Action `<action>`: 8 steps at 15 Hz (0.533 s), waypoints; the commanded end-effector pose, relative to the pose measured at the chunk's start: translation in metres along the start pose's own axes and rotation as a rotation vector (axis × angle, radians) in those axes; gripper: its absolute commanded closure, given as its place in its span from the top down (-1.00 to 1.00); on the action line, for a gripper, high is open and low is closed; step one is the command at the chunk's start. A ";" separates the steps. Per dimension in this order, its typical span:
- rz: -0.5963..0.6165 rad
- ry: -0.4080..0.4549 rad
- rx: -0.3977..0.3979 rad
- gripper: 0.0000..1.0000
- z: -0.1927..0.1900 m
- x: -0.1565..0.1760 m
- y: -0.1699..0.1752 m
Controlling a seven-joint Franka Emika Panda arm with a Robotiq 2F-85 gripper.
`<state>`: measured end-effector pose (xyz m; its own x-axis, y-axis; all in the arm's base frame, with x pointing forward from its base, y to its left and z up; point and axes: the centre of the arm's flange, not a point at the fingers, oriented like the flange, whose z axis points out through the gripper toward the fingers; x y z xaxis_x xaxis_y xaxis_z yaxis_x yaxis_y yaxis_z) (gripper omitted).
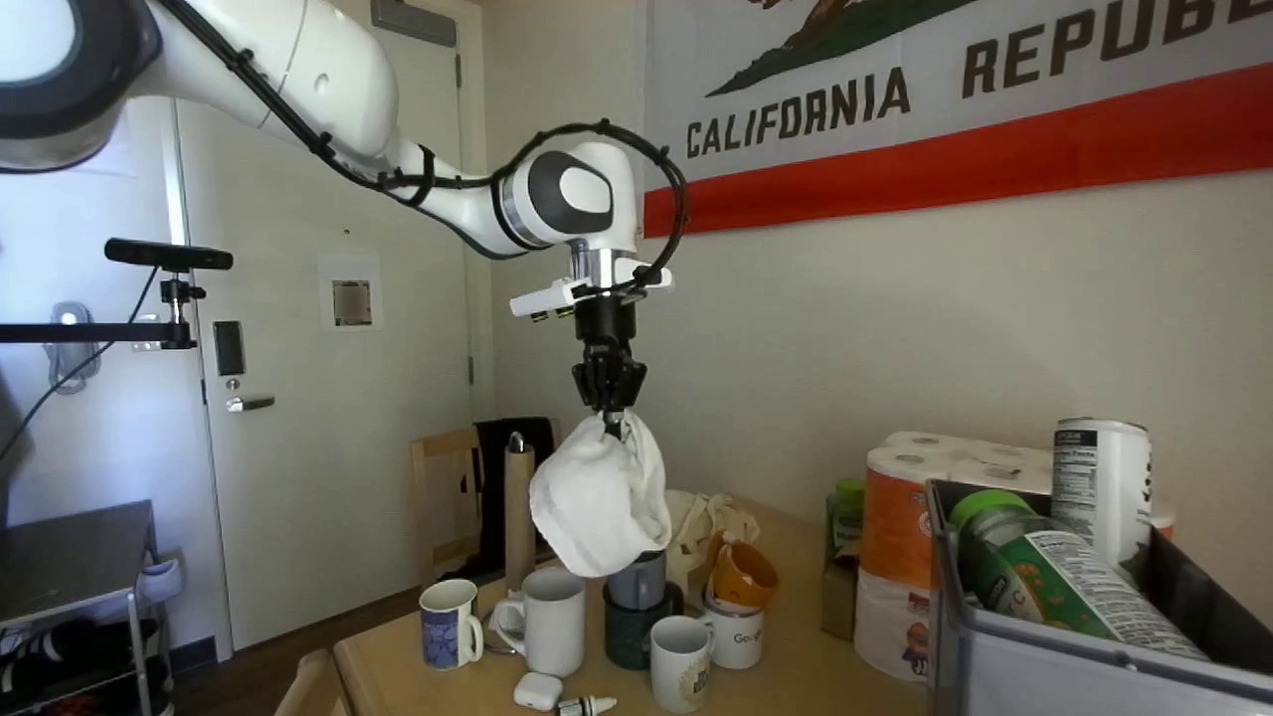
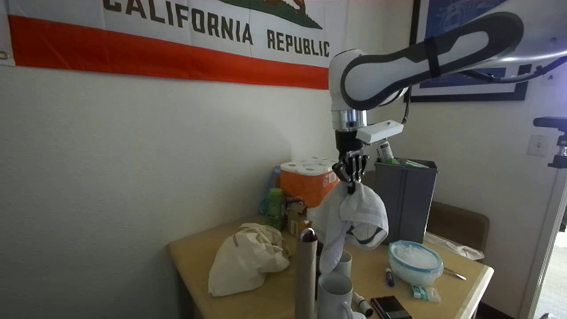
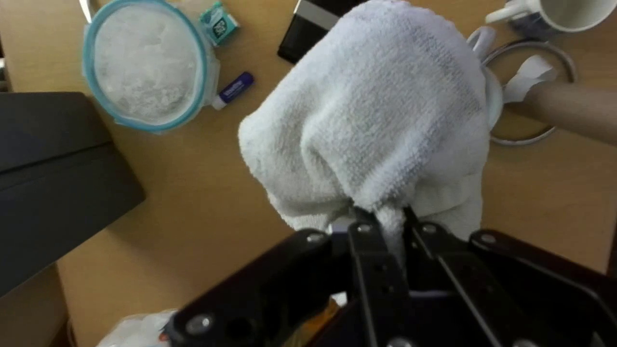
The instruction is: Use the towel to wipe in a mug
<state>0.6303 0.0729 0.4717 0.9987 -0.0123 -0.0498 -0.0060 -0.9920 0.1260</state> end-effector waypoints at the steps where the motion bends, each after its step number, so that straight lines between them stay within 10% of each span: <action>1: -0.092 -0.074 0.099 -0.94 0.026 -0.013 -0.019; 8: -0.174 -0.202 0.200 -0.94 0.078 -0.016 -0.052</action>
<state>0.6153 0.1142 0.4015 0.9704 0.1245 -0.2067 0.1148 -0.9917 -0.0583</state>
